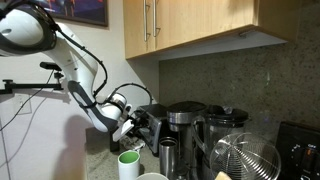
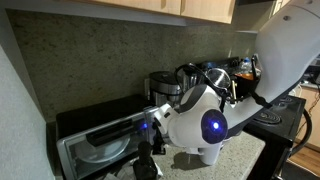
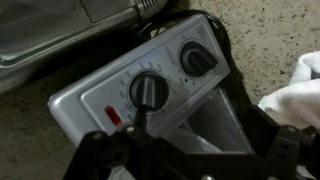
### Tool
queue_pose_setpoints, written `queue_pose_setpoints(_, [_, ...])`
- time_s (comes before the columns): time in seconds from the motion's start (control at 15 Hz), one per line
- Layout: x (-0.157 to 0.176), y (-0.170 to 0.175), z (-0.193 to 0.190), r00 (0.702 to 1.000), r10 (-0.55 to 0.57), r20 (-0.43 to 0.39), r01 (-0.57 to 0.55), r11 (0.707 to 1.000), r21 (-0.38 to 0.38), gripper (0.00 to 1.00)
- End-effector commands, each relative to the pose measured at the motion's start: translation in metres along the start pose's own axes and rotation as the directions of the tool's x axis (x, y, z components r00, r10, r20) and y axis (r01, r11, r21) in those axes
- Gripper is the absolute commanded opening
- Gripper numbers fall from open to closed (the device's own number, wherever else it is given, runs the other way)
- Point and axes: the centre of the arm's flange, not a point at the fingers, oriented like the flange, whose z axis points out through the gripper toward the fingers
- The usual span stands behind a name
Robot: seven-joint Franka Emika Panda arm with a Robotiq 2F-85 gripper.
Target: Turn the top knob on the oven clockwise
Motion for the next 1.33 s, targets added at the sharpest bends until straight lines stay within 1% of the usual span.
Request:
queue_pose_setpoints(0.0, [0.006,0.008,0.002,1.0,0.009,-0.008,-0.009,0.998,-0.064,1.0])
queue_pose_setpoints(0.33, [0.003,0.009,-0.001,1.0,0.005,0.015,-0.003,0.994,-0.112,1.0])
queue_pose_setpoints(0.67, [0.004,0.009,-0.006,0.999,0.001,0.036,0.005,0.985,-0.175,1.0])
queue_pose_setpoints(0.87, [0.005,0.005,-0.014,0.998,0.003,0.069,0.011,0.978,-0.207,1.0])
queue_pose_setpoints(1.07, [0.005,0.0,-0.02,0.995,0.016,0.101,0.006,0.976,-0.217,1.0])
queue_pose_setpoints(1.27, [0.0,-0.007,-0.027,0.989,0.043,0.144,-0.012,0.978,-0.21,1.0])
